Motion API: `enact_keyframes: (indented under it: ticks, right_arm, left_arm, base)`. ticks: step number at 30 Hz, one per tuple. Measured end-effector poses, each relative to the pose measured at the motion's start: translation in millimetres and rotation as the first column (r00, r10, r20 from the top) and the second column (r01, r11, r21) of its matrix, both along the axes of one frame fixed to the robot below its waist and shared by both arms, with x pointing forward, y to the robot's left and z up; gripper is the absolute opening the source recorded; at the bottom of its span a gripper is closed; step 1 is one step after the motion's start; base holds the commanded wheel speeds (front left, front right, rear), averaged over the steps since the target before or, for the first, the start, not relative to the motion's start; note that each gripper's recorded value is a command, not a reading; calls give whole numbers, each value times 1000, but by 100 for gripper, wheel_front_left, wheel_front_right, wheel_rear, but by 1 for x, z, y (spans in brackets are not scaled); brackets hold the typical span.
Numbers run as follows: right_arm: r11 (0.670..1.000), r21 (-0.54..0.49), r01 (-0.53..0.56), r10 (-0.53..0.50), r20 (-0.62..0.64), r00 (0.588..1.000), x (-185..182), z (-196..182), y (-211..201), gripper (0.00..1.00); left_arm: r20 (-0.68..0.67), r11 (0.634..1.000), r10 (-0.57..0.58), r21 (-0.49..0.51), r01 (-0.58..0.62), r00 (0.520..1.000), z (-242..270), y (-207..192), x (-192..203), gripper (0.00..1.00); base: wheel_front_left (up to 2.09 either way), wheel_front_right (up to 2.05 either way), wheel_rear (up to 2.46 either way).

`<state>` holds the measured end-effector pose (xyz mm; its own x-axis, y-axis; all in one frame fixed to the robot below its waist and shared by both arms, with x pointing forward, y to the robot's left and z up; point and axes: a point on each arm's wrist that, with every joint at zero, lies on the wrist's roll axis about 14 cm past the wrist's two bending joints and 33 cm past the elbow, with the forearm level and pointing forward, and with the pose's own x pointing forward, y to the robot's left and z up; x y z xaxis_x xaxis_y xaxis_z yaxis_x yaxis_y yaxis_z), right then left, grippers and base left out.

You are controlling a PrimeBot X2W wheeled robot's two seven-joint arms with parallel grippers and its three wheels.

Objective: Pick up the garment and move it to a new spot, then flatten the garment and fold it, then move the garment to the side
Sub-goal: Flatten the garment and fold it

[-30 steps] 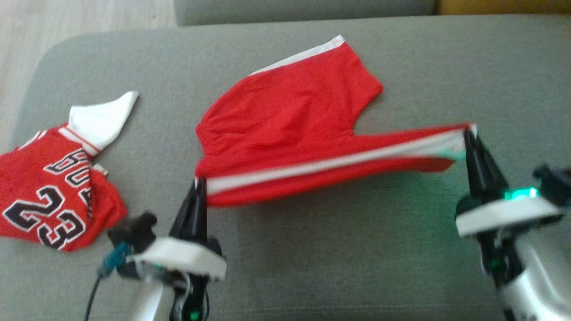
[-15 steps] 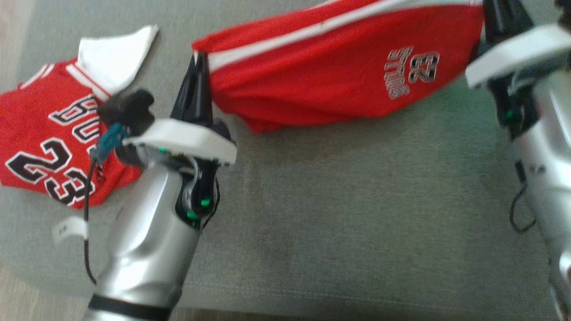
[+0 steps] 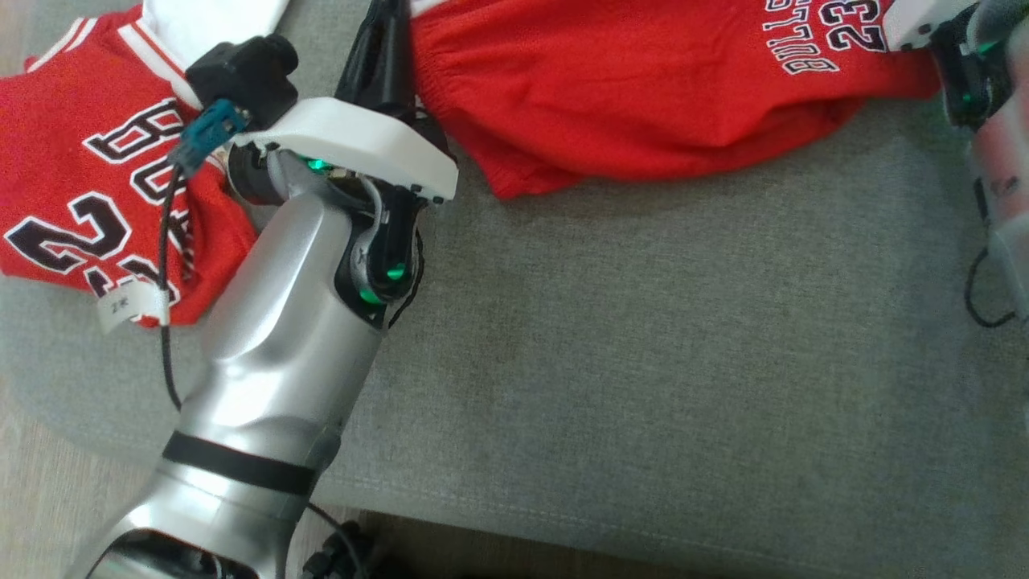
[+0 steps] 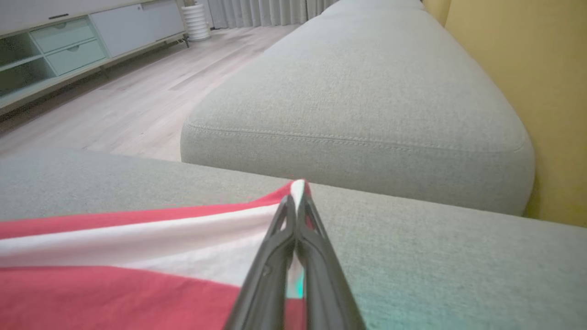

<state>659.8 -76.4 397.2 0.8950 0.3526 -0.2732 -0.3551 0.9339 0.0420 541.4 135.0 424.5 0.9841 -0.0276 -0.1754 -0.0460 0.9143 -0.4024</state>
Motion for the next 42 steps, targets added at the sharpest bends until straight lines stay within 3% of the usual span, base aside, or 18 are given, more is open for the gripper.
enact_keyframes:
  ticks: [1, 10, 17, 18, 19, 28, 35, 42]
  right_arm:
    - [1000, 3, 6, -6, -11, 1000, -1, -5, 0, 100]
    - [999, -31, 20, -21, -29, 999, -15, -8, -12, 100]
    - [989, -138, -44, 12, -227, 974, -52, -42, -18, 100]
    - [989, -138, -44, 12, -227, 974, -52, -42, -18, 56]
    - [988, -143, -53, 16, -251, 968, -54, -42, -16, 0]
    - [999, -27, -28, 19, -294, 956, -90, -33, -16, 0]
    - [993, 43, 109, -94, -259, 961, -121, -15, -66, 0]
    - [984, 35, 173, -162, -204, 965, -133, 11, -109, 0]
  left_arm:
    - [-9, 1000, 2, 5, -2, 1000, -3, 0, -1, 100]
    - [-45, 999, 30, 26, -29, 999, -12, 2, -25, 100]
    - [-58, 998, 47, 52, -44, 997, -14, 6, -48, 100]
    - [-58, 998, 47, 52, -44, 997, -14, 6, -48, 100]
    - [-52, 997, 41, 67, -37, 998, -12, 5, -50, 100]
    - [-65, 996, 56, 73, -51, 996, -12, 6, -71, 100]
    - [-84, 997, 31, 79, -25, 996, -15, -5, -94, 100]
    - [-103, 996, -2, 87, 11, 995, -20, -14, -107, 100]
  base:
    - [0, 0, 0]
    - [0, 0, 0]
    - [0, 0, 0]
    - [0, 0, 0]
    - [0, 0, 0]
    - [0, 0, 0]
    - [0, 0, 0]
    - [0, 0, 0]
